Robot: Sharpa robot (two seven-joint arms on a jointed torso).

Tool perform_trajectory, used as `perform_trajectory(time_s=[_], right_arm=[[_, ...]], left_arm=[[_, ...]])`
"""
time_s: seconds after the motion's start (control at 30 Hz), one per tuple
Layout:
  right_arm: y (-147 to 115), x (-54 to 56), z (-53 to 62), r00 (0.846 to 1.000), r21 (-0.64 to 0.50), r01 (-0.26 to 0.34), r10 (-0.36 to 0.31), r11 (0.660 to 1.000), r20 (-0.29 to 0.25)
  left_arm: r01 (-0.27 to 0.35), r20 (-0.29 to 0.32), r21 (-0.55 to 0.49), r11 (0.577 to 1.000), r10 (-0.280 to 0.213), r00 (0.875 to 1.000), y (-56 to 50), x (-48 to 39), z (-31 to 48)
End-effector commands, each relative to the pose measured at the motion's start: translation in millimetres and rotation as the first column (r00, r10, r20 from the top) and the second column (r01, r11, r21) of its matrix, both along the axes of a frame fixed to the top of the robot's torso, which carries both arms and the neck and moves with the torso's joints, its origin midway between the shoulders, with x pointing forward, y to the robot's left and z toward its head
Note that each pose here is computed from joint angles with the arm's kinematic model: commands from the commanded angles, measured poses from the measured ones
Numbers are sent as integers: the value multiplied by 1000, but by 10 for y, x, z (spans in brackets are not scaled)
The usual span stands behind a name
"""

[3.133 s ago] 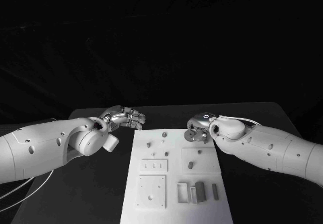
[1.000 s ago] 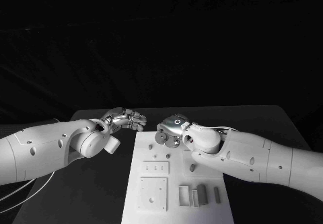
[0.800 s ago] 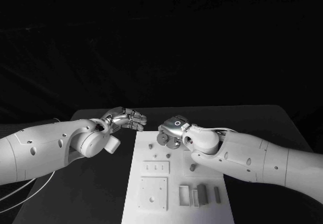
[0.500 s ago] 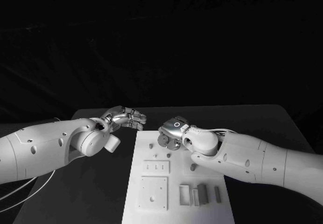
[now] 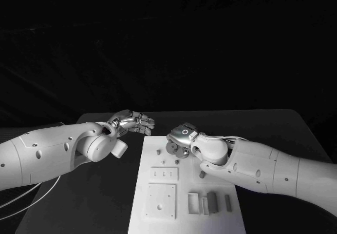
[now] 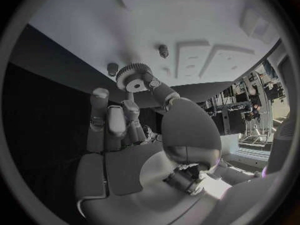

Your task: Assemble the parts on the task board

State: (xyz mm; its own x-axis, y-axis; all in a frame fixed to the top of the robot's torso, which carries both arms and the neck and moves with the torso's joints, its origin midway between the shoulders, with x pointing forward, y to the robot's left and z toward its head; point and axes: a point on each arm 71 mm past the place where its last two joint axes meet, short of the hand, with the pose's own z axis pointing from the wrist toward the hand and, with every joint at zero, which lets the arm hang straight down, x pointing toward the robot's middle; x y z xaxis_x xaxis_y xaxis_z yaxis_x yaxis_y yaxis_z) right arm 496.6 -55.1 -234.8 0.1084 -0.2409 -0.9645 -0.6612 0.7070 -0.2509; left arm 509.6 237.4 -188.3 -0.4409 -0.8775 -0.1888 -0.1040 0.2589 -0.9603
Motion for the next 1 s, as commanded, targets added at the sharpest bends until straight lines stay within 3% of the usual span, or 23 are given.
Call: perform_trajectory(time_s=[0.03,0.53,1.0], right_arm=[[19,-8,-23,1000,-23,-4,4,1000,21],[-21,63,-69,1000,-36,18,-17,999,22],[11,55,-112,1000,-35,16,-16,999,8]], left_arm=[[6,0,-10,1000,-6,1000,-18,5,12],[10,-1,-10,1000,-10,1000,-41,11,11],[12,1,-10,1000,-12,1000,-52,15,13]])
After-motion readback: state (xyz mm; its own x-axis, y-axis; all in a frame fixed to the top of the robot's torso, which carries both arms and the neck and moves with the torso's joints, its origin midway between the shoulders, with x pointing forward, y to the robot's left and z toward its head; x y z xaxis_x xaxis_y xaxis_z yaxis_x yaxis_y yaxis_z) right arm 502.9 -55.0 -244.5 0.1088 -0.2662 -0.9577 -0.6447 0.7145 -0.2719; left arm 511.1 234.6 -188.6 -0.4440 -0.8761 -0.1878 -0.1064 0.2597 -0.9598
